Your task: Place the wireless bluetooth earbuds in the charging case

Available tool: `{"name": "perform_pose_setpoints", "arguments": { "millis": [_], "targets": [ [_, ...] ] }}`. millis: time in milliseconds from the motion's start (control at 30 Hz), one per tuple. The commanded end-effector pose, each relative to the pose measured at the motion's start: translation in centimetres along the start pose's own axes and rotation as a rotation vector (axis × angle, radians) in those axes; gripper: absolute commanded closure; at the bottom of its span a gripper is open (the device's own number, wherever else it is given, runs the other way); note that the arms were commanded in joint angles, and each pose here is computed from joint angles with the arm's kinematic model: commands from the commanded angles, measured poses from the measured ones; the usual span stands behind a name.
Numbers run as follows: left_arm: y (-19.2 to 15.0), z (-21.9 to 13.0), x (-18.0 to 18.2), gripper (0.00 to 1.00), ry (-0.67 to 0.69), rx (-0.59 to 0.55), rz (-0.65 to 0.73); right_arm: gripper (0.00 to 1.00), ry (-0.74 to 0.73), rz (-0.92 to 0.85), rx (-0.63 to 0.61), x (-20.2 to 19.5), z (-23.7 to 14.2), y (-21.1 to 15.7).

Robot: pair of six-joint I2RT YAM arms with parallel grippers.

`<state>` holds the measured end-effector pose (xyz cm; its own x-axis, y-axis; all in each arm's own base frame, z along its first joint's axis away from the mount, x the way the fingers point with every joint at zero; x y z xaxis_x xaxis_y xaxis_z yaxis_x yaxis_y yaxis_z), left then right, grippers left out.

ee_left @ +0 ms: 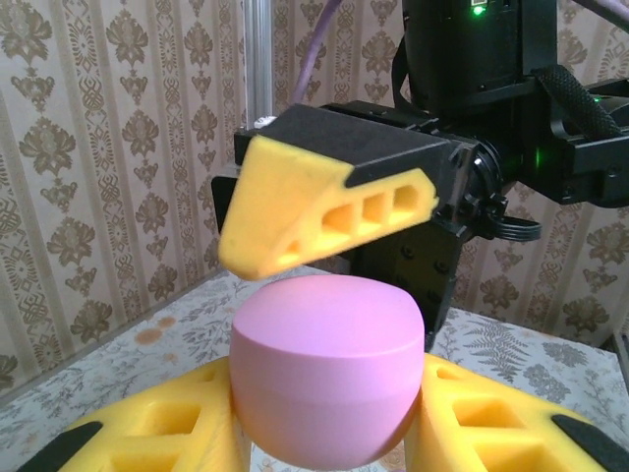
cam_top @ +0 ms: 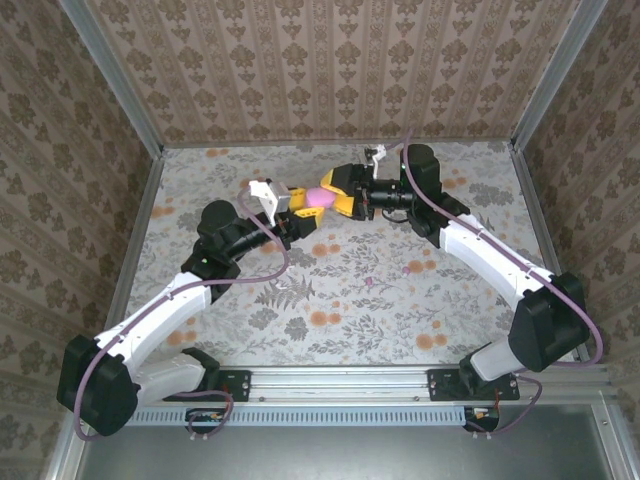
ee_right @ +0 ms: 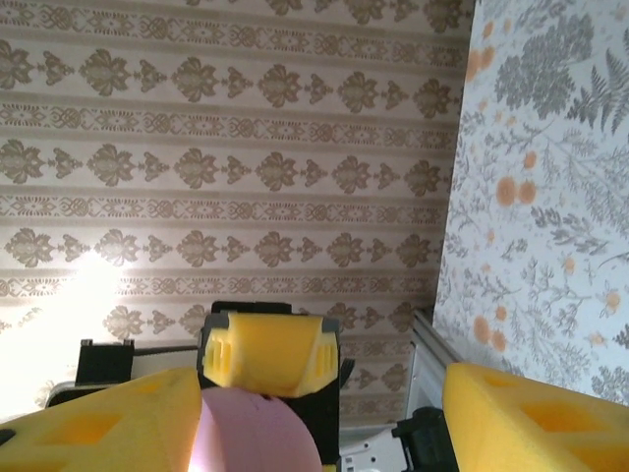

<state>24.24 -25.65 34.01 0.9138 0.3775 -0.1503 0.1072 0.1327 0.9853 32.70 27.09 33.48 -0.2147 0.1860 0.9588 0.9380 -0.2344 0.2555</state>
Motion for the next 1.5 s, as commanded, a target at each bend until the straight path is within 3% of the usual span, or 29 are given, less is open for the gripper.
{"name": "perform_pose_setpoints", "arguments": {
  "millis": [0,500,800,1100,1333,1467],
  "targets": [
    [2.2,0.1,-0.3,0.61,0.009,-0.070,0.041,0.32,0.063,-0.010,0.046,2.3,-0.3,-0.6],
    [1.7,0.5,-0.3,0.61,-0.003,-0.054,0.030,0.47,0.126,-0.056,0.079,4.3,-0.6,-1.0],
    [1.1,0.8,-0.1,0.61,0.003,-0.018,0.035,0.67,0.078,-0.122,0.046,4.2,-1.2,-1.2],
    [0.7,0.9,0.0,0.62,0.008,0.000,0.035,0.66,0.037,-0.149,0.034,4.0,-1.5,-1.3],
    [1.0,0.8,-0.1,0.63,0.006,-0.016,0.026,0.42,-0.035,-0.180,0.001,2.7,-1.8,-0.7],
    [1.2,0.7,-0.3,0.63,-0.003,-0.025,0.015,0.34,-0.082,-0.310,-0.089,3.8,-4.2,0.0]
  ]
}}
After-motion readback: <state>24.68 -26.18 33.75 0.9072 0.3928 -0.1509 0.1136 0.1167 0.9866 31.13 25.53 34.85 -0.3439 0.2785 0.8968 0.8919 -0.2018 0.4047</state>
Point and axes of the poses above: each hand's point on the last joint's axis, 136 mm out from that joint toward the fingers, its own z axis out along the fingers, its own x axis along the line the jaws close on, y = z × x, the point moved 3 cm from there along -z, back along the fingers, and after that the axes turned 7 degrees about -z, right-handed, at the moved point
